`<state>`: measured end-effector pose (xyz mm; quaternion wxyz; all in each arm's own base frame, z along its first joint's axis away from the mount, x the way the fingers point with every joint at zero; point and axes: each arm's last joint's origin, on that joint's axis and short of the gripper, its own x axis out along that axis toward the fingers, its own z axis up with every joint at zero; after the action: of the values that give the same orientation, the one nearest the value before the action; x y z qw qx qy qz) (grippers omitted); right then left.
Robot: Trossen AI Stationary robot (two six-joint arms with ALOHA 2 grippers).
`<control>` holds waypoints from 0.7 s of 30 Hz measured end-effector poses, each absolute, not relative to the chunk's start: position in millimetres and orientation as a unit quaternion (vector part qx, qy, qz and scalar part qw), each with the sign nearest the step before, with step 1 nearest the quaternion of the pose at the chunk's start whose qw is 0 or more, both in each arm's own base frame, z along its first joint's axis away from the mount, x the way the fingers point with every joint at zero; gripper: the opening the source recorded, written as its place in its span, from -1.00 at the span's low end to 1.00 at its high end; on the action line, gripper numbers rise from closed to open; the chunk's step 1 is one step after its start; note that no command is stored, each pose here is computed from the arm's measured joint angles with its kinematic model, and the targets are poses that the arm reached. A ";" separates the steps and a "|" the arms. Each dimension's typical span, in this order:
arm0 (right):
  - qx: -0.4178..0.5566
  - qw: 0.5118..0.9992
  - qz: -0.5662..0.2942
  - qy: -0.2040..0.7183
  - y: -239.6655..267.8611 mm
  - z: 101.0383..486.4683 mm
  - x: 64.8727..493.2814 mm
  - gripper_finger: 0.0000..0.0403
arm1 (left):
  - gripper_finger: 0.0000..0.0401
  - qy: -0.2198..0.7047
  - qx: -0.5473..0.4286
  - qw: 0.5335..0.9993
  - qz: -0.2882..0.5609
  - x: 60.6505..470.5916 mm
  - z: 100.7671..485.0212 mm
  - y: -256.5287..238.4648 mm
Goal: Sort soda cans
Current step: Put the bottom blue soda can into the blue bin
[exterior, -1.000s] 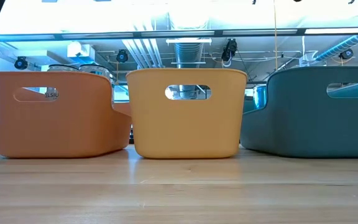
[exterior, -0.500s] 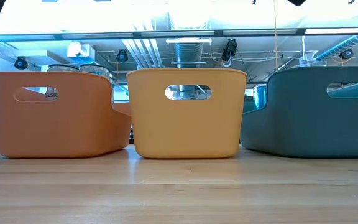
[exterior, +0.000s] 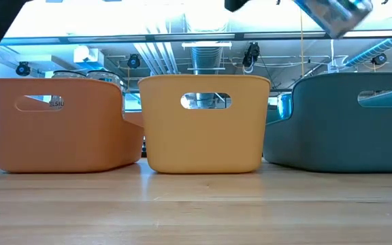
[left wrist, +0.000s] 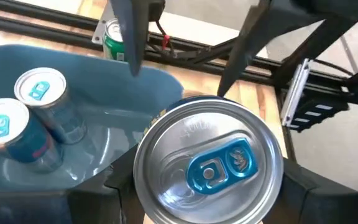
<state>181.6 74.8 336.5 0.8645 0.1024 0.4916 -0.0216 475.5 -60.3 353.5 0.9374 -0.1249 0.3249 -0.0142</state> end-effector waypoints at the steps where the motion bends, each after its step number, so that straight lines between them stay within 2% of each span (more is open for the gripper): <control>1: 0.104 0.863 -0.024 0.493 73.3 337.6 178.2 0.72 | 0.04 0.327 -0.121 0.937 -0.010 480.1 350.1 -59.6; 7: 0.124 0.870 -0.035 0.475 66.1 346.1 163.0 0.80 | 0.04 0.354 -0.119 0.927 0.028 502.3 314.1 -48.2; 21: 0.126 0.875 -0.058 0.464 64.2 342.3 162.1 0.81 | 0.04 0.403 -0.083 0.906 0.099 505.9 288.8 -21.2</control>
<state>162.1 64.2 342.3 0.8748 0.1260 0.4642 -0.0583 505.9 -21.2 288.8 0.9059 -0.0828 0.4034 0.0987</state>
